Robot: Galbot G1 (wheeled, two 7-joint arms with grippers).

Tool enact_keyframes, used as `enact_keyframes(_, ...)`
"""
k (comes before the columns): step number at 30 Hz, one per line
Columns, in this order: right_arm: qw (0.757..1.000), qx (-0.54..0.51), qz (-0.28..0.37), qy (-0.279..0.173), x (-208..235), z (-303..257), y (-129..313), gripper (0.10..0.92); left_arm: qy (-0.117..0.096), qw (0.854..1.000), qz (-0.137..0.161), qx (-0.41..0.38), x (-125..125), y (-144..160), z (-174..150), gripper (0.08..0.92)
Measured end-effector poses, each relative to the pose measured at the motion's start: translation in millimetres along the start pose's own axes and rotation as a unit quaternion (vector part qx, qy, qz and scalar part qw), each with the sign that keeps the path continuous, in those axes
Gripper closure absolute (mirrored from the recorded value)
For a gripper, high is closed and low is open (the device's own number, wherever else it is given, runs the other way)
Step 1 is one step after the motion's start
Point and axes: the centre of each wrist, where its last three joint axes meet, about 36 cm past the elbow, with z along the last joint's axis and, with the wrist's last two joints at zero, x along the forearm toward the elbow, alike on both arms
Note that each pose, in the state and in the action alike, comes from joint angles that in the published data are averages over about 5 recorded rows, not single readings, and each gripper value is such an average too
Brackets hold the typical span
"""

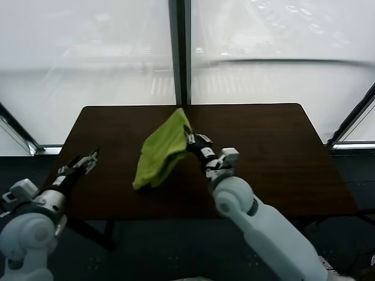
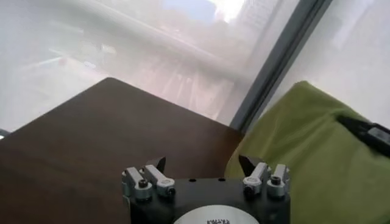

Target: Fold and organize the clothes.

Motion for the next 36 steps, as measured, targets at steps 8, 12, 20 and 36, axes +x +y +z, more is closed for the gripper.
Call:
enact_keyframes(8, 0.99, 0.091, 0.088, 0.069, 14, -7, -100, 0.835, -0.008, 1.0, 0.012, 0.004, 2, -3, -6, 0.092)
enact_keyframes(12, 0.983, 0.121, 0.094, 0.098, 26, -18, -123, 0.835, -0.012, 1.0, 0.016, 0.006, 6, -2, -10, 0.092)
enact_keyframes(20, 0.977, 0.14, 0.111, 0.115, 47, -38, -148, 0.516, -0.01, 1.0, 0.019, 0.012, 9, 0, -8, 0.092)
enact_keyframes(36, 0.984, 0.176, 0.027, -0.015, 68, 1, -175, 0.115, -0.019, 0.998, 0.051, -0.034, 13, -14, 19, 0.092)
